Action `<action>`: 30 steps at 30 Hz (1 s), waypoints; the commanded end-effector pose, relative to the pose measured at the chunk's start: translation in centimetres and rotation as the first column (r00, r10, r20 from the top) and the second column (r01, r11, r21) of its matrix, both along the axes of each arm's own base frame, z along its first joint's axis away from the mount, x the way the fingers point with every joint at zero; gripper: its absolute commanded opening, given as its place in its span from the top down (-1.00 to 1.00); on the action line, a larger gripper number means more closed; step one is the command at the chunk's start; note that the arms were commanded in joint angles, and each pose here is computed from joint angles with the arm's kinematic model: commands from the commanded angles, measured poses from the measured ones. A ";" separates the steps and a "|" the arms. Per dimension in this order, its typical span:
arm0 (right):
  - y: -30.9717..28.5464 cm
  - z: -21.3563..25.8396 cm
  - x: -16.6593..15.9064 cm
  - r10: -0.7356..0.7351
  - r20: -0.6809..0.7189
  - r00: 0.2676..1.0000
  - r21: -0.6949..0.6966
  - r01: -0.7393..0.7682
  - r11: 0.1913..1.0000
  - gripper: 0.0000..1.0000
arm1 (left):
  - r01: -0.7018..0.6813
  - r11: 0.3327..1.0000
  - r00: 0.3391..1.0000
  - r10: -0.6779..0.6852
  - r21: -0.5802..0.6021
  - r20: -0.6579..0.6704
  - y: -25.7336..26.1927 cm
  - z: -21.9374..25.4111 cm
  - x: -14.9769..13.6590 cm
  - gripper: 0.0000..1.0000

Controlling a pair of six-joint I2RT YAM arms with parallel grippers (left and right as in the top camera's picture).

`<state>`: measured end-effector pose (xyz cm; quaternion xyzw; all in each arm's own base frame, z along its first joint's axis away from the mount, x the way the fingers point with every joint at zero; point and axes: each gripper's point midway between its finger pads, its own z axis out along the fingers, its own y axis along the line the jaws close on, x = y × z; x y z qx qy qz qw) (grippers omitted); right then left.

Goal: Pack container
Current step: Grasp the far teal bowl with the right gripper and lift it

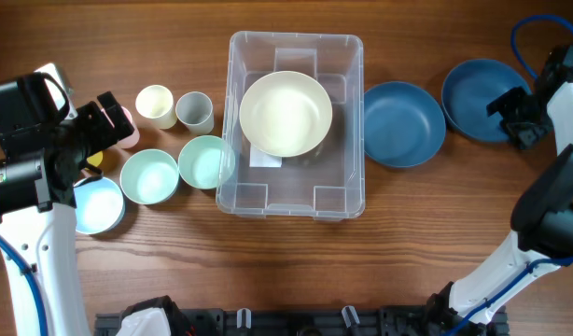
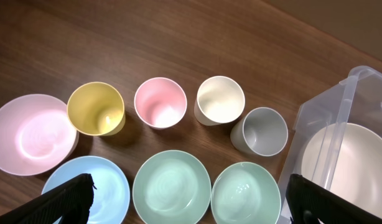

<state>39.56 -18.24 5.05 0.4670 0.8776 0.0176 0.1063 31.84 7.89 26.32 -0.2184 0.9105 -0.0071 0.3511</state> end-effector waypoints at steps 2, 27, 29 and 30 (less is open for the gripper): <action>0.2 -3.0 0.3 -0.035 -0.026 0.999 0.040 0.036 0.999 -0.29 | -0.002 1.000 1.000 0.003 -0.008 0.024 0.0 0.8 0.3 -0.99; 16.1 26.6 1.6 0.379 0.618 0.689 -0.210 -0.319 0.924 0.91 | -0.002 1.000 1.000 0.003 -0.008 0.024 0.0 0.8 0.3 -1.00; 21.9 25.8 1.7 0.482 0.589 0.649 -0.224 -0.442 0.869 0.91 | -0.002 1.000 1.000 0.003 -0.008 0.024 0.0 0.8 0.3 -1.00; 25.3 24.6 1.7 0.539 0.558 0.631 -0.230 -0.507 0.831 0.92 | -0.002 1.000 1.000 0.003 -0.008 0.024 0.0 0.8 0.3 -0.99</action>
